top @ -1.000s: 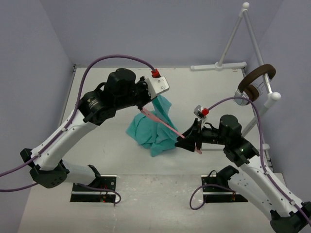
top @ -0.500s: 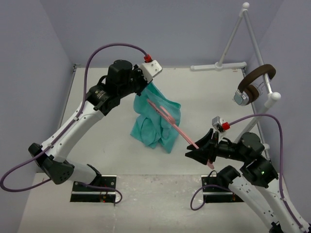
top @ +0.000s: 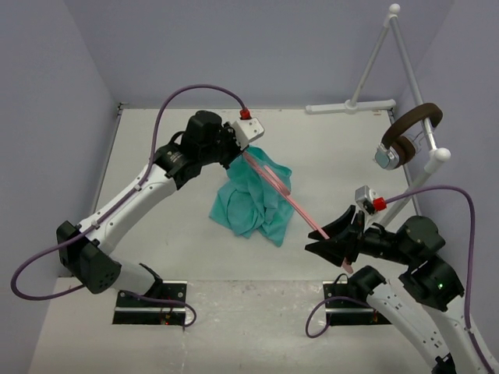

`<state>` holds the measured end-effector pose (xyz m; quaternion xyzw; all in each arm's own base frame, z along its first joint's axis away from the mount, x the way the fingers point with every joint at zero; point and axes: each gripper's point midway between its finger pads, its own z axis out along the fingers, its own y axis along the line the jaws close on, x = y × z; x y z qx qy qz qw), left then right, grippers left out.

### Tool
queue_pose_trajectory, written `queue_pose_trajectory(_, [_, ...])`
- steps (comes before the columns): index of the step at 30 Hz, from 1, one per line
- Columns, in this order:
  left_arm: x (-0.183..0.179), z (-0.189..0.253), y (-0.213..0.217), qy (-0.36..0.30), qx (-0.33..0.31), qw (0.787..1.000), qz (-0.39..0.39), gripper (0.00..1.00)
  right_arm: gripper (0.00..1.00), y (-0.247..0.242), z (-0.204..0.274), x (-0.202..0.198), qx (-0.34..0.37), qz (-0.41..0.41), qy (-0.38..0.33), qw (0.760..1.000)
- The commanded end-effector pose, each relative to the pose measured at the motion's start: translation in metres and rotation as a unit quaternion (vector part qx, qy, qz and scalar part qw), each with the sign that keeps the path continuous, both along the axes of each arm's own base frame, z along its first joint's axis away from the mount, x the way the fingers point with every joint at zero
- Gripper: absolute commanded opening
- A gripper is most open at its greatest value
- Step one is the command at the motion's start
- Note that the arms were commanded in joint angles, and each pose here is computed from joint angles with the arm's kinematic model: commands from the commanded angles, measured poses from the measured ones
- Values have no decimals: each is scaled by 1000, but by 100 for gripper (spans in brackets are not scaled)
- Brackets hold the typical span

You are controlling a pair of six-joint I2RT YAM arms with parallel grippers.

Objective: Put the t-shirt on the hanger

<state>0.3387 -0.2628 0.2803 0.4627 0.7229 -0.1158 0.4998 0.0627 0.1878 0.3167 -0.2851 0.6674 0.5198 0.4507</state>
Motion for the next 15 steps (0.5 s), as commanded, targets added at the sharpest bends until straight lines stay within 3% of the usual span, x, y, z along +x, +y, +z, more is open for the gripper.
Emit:
queue_pose_trajectory(1, [8,2,-2,-11,-25,1000,0,0,0,1,23,8,5,-8,-38,999])
queue_pose_trajectory(8, [12,0,0,-12,-26,1000,7,0,0,7,18,8,-7,17,-33,999])
queue_pose_trajectory(15, [44,-2,24,-26,-33,995,96,0,0,-1,27,-23,-4,64,-54,996])
